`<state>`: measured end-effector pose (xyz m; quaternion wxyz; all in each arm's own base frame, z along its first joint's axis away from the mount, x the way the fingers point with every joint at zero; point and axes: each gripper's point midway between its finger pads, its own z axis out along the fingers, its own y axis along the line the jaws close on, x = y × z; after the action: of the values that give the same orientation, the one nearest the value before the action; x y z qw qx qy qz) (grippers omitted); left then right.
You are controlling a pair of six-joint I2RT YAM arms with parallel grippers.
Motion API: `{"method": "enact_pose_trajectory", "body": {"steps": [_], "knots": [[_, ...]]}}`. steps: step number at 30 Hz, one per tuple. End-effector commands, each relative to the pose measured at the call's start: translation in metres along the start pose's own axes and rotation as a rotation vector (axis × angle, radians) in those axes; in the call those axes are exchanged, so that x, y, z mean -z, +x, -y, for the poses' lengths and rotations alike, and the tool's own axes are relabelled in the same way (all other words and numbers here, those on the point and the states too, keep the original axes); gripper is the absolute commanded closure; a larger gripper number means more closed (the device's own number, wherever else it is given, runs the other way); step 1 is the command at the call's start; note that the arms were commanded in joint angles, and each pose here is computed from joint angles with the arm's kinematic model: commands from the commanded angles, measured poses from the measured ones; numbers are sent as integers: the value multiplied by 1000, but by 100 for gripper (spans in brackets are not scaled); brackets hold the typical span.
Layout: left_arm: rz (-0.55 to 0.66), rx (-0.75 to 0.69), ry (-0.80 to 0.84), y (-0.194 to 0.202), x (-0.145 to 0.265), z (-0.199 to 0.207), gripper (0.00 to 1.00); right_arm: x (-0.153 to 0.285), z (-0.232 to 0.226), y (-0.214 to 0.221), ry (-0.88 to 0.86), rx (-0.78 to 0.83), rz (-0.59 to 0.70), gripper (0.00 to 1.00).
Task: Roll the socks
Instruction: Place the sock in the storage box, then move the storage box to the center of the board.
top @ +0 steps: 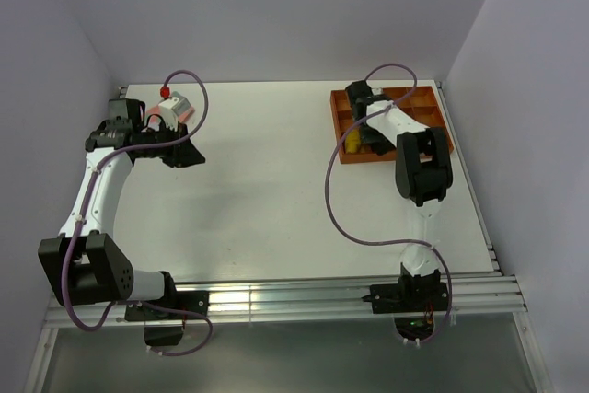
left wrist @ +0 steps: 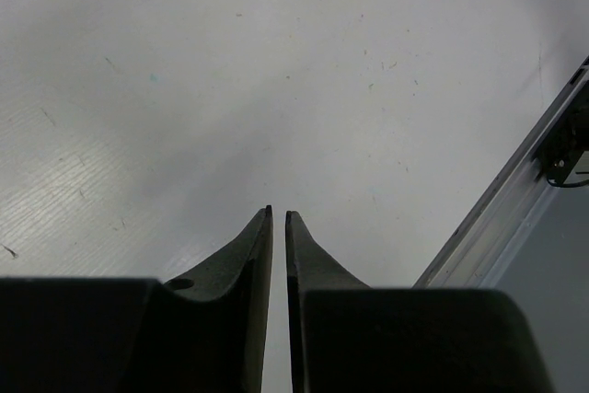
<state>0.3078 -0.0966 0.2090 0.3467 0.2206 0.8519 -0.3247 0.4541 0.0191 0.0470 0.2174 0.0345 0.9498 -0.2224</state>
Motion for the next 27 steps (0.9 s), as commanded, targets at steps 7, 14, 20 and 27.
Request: {"method": "enact_pose_trajectory", "body": {"steps": [7, 14, 20, 27], "knots": [[43, 8, 35, -19, 8, 13, 83, -3, -26, 32, -248, -97, -185, 100], [45, 13, 47, -20, 10, 18, 83, -5, -23, 42, -275, -113, -233, 100], [48, 15, 50, -23, 14, 22, 83, -3, -24, 57, -289, -102, -281, 100], [51, 10, 54, -25, 16, 31, 83, 0, -24, 74, -310, -114, -339, 98]]}}
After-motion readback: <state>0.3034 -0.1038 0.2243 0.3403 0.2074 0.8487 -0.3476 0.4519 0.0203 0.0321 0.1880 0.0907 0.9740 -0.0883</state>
